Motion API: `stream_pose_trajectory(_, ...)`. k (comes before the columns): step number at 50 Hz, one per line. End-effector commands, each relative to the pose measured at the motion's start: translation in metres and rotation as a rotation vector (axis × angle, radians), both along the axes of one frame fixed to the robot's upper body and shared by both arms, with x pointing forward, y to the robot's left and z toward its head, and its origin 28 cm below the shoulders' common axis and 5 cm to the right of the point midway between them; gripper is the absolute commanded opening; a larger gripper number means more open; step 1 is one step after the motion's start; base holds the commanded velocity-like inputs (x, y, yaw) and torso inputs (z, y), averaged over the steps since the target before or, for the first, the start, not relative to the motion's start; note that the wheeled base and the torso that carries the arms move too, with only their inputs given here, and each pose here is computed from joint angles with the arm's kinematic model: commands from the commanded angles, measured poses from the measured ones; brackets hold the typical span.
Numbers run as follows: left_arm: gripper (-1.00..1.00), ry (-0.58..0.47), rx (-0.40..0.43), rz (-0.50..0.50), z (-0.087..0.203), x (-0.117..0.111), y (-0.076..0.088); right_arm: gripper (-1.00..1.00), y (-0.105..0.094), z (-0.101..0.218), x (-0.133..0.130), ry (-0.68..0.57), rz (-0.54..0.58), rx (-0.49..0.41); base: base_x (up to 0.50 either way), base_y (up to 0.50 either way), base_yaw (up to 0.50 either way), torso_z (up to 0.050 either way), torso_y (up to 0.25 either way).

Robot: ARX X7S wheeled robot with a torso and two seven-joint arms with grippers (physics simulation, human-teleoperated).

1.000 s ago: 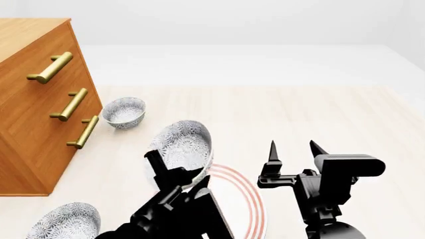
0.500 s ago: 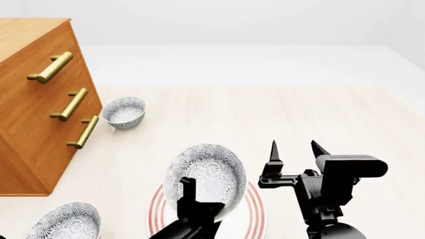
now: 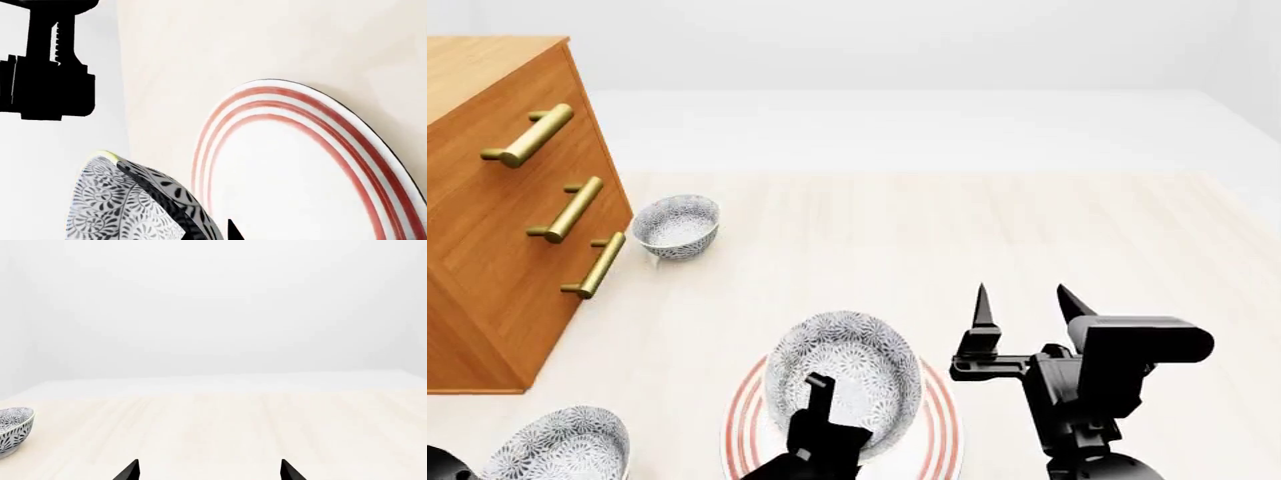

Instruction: Put the bowl in the middle on the plate.

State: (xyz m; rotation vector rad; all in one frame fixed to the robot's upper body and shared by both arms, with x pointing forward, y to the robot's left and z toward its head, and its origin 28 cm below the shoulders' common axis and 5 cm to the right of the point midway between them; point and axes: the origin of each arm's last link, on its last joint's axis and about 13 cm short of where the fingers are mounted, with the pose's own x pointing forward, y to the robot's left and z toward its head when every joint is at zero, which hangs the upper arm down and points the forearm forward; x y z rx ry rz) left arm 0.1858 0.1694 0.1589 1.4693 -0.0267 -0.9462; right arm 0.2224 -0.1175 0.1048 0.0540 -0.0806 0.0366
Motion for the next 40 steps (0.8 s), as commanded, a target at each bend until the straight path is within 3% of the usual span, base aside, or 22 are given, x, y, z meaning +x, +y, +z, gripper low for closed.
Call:
stream_pose_trajectory(1, -1.0, 0.026, 0.004, 0.022, -0.003, 0.014, -0.001, 1.0, -0.001, 0.0, -0.001, 0.0, -0.004, 0.003, 0.0, 0.0, 0.0, 0.0, 0.0)
stream_pose_trajectory(16, -1.0, 0.088, -0.05, 0.037, -0.017, 0.027, -0.004, 1.0, -0.001, 0.0, -0.002, 0.0, -0.007, 0.001, 0.0, 0.0, 0.0, 0.0, 0.0)
stream_pose_trajectory(40, -1.0, 0.171, -0.047, 0.031, -0.035, 0.025, -0.003, 1.0, -0.001, 0.001, -0.002, -0.002, -0.008, 0.0, 0.0, 0.0, 0.0, 0.0, 0.0)
